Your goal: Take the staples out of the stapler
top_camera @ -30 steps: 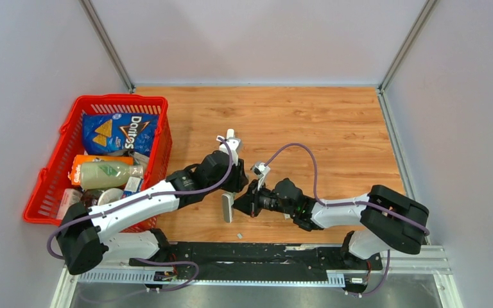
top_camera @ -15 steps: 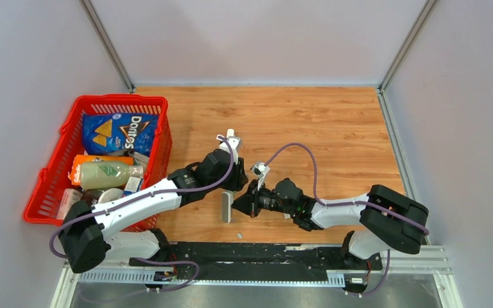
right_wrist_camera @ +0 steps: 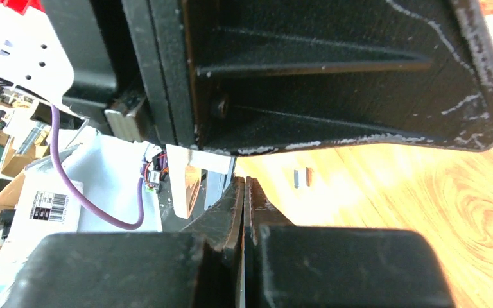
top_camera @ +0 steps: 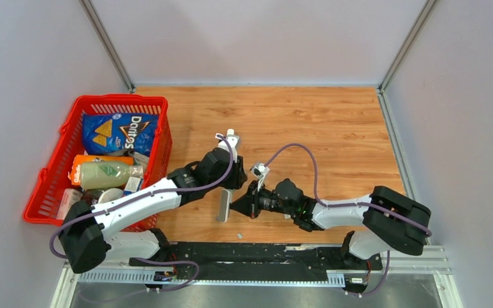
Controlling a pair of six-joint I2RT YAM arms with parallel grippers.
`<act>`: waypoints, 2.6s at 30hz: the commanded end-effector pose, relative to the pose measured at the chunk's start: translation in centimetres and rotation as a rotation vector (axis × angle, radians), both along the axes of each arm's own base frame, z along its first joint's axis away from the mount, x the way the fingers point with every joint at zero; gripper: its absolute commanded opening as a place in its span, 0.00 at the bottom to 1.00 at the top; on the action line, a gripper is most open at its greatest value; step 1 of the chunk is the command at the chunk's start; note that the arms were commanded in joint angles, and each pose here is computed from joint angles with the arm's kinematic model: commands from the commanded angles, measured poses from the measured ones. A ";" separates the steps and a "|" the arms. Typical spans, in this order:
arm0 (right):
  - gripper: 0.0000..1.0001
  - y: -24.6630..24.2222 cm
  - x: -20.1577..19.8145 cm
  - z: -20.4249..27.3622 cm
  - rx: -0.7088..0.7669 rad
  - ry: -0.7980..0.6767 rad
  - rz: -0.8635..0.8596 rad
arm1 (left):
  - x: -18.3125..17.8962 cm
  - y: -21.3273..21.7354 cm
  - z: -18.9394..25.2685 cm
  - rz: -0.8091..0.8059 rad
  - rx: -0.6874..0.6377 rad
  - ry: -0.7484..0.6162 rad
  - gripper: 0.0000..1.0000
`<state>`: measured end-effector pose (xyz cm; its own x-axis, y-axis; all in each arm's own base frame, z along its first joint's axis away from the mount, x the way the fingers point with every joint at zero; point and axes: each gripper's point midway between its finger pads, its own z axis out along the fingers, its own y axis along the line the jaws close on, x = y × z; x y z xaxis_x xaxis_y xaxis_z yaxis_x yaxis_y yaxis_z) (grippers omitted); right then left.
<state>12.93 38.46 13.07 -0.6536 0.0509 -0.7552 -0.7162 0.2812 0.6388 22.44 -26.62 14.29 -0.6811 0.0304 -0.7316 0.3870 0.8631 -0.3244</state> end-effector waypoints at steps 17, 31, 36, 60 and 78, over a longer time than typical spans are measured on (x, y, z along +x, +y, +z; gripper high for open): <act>0.00 -10.4 4.3 6.6 -0.236 -0.193 -0.406 | 1.1 -1.3 12.1 -0.056 -0.162 -0.199 0.00; 0.00 -8.1 -2.5 6.5 -0.165 -0.056 -0.074 | 3.0 -0.6 17.1 0.020 -0.331 -0.472 0.00; 0.00 -8.2 -3.0 6.2 -0.158 -0.042 -0.073 | 4.5 -1.5 17.4 0.034 -0.393 -0.620 0.00; 0.00 -4.1 -1.1 9.2 -0.069 -0.194 -0.089 | 2.5 -1.4 21.7 0.040 -0.569 -0.634 0.00; 0.00 -3.3 0.8 11.2 -0.082 -0.341 -0.121 | 0.9 0.4 22.4 0.044 -0.543 -0.545 0.00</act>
